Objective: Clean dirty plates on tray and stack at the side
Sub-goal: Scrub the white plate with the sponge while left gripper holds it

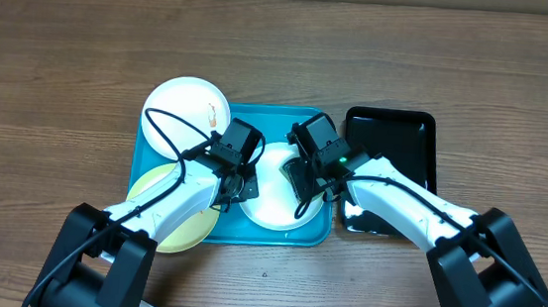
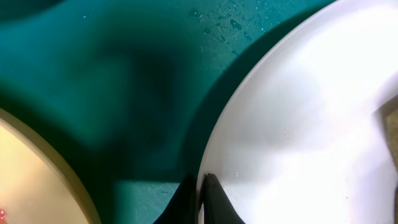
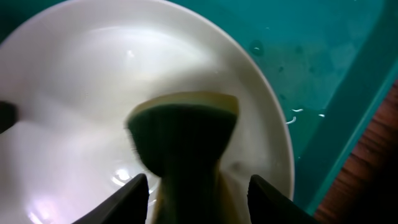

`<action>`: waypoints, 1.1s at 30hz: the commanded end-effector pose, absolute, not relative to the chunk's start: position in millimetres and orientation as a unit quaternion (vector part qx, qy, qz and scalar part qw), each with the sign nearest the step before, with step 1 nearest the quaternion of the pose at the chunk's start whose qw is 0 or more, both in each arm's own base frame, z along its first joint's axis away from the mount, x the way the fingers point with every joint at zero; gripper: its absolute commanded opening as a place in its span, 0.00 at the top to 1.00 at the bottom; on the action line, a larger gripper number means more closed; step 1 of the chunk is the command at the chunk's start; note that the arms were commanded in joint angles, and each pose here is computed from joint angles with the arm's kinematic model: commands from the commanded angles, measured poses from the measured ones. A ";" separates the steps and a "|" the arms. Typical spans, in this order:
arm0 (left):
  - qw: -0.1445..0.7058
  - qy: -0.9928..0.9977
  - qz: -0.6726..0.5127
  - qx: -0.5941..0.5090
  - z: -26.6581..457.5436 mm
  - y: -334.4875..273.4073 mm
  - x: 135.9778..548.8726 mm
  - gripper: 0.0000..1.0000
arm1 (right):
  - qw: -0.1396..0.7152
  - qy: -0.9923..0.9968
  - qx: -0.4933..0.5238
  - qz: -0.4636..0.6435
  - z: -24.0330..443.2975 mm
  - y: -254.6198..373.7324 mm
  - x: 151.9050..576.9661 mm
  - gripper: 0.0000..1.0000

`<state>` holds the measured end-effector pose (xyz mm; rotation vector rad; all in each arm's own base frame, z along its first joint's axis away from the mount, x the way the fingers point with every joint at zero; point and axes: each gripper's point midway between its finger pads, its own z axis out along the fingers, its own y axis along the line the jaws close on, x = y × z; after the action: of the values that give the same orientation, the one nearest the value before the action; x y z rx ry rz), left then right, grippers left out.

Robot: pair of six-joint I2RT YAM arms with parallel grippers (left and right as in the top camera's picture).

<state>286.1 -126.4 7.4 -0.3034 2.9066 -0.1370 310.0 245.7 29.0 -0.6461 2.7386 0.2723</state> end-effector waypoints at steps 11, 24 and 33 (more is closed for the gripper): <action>0.094 0.990 -0.028 -0.098 -3.4 -122.0 279.2 0.96 | 0.168 0.959 -0.220 0.057 23.0 234.8 318.1 0.91; 0.094 0.990 -0.028 -0.098 -3.4 -122.1 279.1 0.96 | 0.165 0.965 -0.200 0.028 7.5 226.1 323.1 0.89; 0.094 0.990 -0.028 -0.098 -3.4 -122.1 279.1 0.96 | 0.148 0.975 -0.154 0.058 -8.4 236.0 320.8 0.92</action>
<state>286.3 -126.2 7.3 -0.3034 2.9053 -0.1361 327.3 236.9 11.8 -0.5201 2.7346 0.1585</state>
